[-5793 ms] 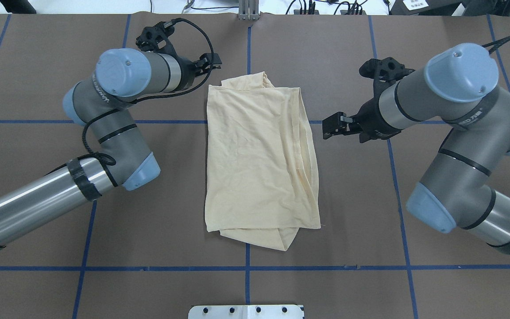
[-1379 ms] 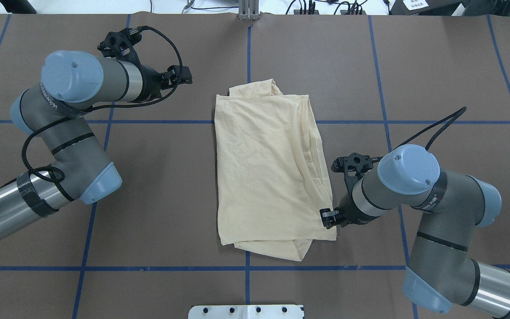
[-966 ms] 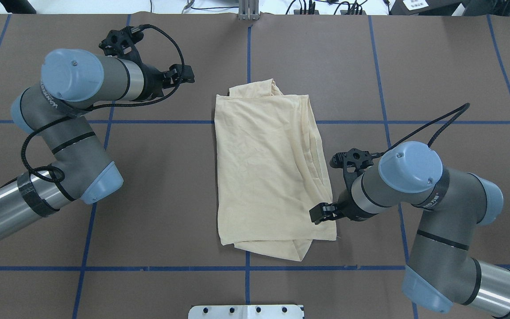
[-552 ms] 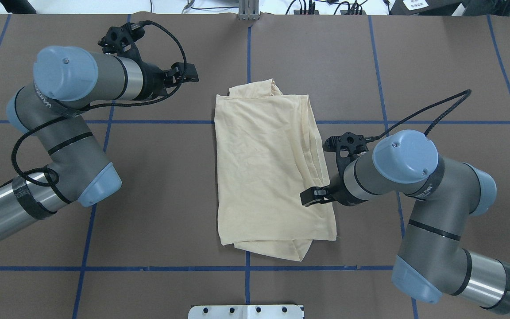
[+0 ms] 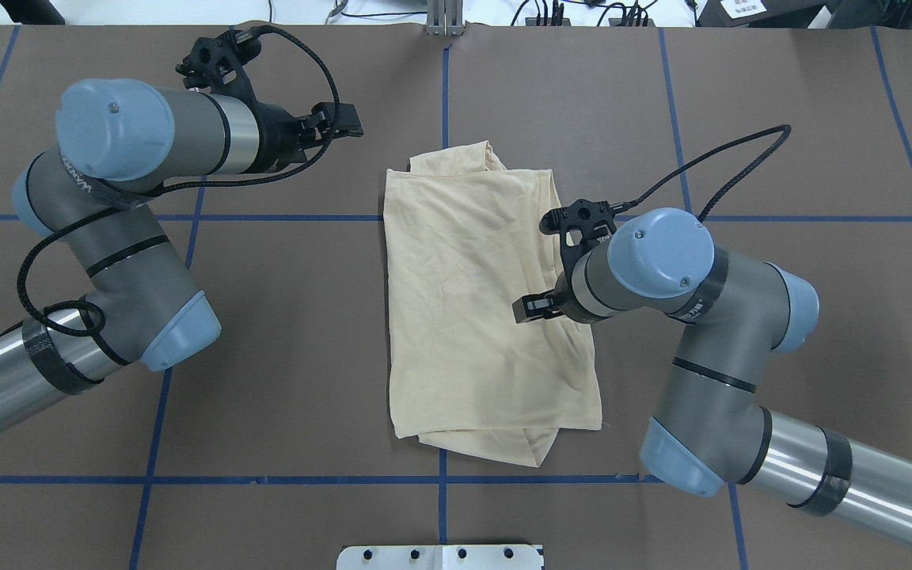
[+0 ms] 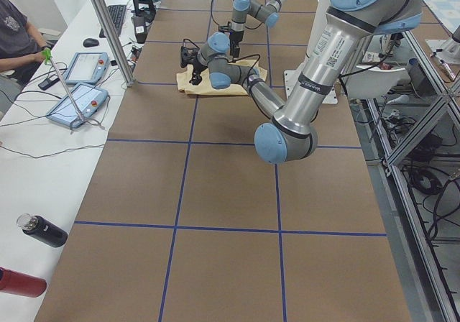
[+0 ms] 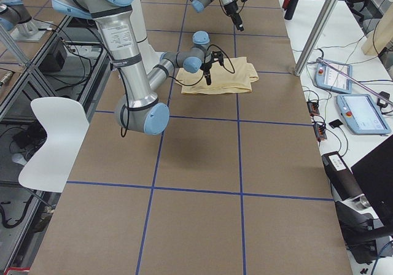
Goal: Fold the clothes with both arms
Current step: 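Hold the right gripper at the bundle's side edge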
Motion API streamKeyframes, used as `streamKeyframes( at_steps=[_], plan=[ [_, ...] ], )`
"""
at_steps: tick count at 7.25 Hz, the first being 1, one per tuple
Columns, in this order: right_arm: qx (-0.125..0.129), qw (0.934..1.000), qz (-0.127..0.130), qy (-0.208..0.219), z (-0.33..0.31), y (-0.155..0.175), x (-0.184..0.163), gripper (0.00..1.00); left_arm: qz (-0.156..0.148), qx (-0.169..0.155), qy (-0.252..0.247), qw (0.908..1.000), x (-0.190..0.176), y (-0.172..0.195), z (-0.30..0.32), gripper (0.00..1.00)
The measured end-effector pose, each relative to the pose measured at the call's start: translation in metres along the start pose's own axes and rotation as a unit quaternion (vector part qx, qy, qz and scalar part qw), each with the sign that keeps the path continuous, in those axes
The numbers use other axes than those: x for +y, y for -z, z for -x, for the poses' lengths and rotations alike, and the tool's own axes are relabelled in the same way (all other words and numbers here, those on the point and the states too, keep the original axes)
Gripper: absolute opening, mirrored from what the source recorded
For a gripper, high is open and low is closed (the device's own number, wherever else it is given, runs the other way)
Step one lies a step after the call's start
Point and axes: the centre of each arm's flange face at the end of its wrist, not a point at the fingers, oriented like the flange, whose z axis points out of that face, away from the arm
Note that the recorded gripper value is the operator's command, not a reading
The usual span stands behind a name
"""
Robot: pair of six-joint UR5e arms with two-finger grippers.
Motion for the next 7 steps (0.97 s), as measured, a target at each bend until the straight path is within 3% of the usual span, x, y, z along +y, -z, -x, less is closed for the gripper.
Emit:
streamKeyframes(
  at_steps=[3,6,7],
  plan=[
    [0.01,0.9999,-0.011,0.006,-0.013,-0.011,-0.03,0.52,0.001,0.003,-0.001,1.0,0.001,0.001,-0.003,1.0],
    [0.004,1.0,0.007,0.005,-0.027,-0.029,-0.032,0.44,0.0,0.008,-0.001,1.0,0.0,0.002,-0.005,1.0],
    [0.004,0.9999,0.014,0.002,-0.028,-0.033,-0.031,0.31,0.0,0.01,-0.001,1.0,0.0,0.002,-0.005,1.0]
  ],
)
